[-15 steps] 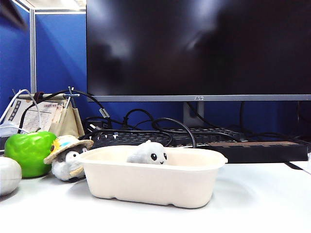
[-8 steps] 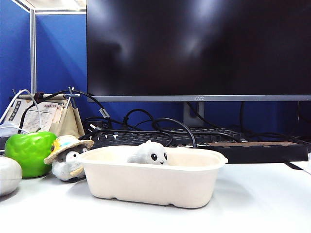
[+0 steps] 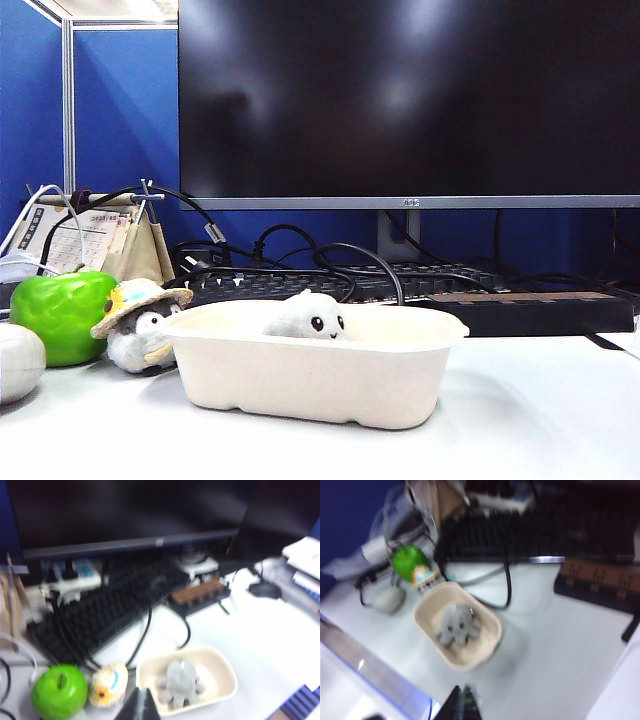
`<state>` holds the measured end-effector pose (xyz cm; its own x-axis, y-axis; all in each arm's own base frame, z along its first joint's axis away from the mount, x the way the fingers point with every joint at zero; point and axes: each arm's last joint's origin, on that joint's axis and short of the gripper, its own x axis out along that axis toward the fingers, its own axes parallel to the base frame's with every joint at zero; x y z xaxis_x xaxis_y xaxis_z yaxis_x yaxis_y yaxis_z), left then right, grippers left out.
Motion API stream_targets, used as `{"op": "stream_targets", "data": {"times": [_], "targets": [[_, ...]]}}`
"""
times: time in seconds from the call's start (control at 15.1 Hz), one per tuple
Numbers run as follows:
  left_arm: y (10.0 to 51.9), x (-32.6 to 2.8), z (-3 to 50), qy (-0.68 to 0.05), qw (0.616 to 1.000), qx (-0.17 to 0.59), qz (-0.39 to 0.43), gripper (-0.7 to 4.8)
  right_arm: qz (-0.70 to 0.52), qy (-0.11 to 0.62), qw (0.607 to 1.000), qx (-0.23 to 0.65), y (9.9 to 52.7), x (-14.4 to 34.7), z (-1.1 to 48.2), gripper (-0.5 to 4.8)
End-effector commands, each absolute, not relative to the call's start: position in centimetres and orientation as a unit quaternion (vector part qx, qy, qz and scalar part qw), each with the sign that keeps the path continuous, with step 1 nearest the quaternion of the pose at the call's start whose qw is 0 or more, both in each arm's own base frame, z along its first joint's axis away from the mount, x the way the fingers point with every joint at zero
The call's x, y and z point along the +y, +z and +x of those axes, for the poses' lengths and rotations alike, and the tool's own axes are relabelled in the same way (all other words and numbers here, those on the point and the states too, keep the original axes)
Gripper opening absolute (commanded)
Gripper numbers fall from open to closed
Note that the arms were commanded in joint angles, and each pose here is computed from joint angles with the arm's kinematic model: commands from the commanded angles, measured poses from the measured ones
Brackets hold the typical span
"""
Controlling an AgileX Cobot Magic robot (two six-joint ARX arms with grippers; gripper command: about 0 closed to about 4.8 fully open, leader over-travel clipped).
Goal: Identity fluffy octopus among items on the table, put them into the paper lunch box.
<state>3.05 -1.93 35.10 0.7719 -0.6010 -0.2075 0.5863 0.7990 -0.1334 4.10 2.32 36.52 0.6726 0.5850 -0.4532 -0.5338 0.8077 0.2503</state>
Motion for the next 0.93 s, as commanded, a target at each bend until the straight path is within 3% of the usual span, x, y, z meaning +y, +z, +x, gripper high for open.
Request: {"op": "stream_targets", "data": {"times": [0.07,0.46,0.59,0.93], "targets": [[35.3,-1.4,1.0,-0.319,0.945,0.071,-0.022,-0.06,0.049,0.311,0.927,0.203,36.7,1.7,2.0,-0.01],[37.2,-1.3,0.2,-0.316,0.938,-0.143,-0.006,-0.06,0.041,0.281,0.959,0.013,37.3,0.6,-0.8,-0.01],[35.8,-1.6,2.2,-0.293,0.943,-0.156,-0.008,-0.06,0.041,0.282,0.958,-0.013,36.1,0.9,0.3,-0.01],[28.3,-2.5,7.3,-0.245,0.965,-0.094,-0.023,-0.06,0.041,0.281,0.959,0.019,30.3,2.4,5.2,-0.01]]}}
